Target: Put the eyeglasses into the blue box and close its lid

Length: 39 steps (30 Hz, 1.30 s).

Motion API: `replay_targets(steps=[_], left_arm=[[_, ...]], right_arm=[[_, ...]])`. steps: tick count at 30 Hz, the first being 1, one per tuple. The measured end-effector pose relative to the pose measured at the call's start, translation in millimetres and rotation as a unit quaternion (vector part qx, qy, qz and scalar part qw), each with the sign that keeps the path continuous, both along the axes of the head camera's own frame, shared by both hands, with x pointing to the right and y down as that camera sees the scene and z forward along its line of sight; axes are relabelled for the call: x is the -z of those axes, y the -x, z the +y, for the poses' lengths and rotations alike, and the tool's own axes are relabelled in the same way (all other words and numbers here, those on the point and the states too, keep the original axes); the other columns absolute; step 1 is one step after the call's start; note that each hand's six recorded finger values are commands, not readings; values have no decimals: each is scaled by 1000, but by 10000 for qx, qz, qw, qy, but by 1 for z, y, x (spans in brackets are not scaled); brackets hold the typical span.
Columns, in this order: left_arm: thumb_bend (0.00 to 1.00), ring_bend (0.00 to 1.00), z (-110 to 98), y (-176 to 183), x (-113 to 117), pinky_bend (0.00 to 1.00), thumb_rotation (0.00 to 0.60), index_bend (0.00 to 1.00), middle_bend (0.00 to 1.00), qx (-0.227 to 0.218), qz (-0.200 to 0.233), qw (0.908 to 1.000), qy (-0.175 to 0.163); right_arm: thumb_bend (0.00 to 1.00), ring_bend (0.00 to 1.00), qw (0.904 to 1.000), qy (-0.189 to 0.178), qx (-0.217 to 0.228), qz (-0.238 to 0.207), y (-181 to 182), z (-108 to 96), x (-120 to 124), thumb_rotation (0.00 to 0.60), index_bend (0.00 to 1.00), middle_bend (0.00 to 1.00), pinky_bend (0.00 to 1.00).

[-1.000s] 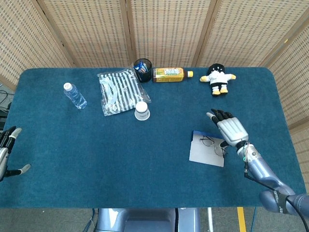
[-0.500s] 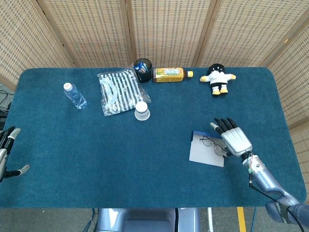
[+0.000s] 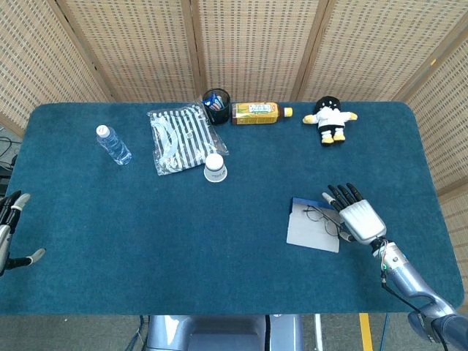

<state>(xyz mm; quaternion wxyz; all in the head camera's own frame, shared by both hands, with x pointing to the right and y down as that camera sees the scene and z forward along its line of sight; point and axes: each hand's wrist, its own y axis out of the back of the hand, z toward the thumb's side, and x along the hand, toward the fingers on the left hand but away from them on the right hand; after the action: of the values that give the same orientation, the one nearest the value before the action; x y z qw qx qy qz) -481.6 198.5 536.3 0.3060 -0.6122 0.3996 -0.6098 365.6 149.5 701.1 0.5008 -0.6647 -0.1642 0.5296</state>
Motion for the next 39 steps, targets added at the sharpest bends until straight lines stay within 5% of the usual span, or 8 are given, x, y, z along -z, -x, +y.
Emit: replay_targets(steps=[14, 39], left_arm=[[0, 0, 0, -1, -1, 0, 600, 0, 0, -19, -18, 10000, -8], [0, 0, 0, 0, -4, 0, 600, 0, 0, 17, -43, 10000, 47]], right_arm=[[0, 0, 10000, 36, 16, -55, -12, 16, -18, 600, 0, 0, 43], [0, 0, 9984, -33, -533, -180, 7, -28, -28, 600, 0, 0, 43]])
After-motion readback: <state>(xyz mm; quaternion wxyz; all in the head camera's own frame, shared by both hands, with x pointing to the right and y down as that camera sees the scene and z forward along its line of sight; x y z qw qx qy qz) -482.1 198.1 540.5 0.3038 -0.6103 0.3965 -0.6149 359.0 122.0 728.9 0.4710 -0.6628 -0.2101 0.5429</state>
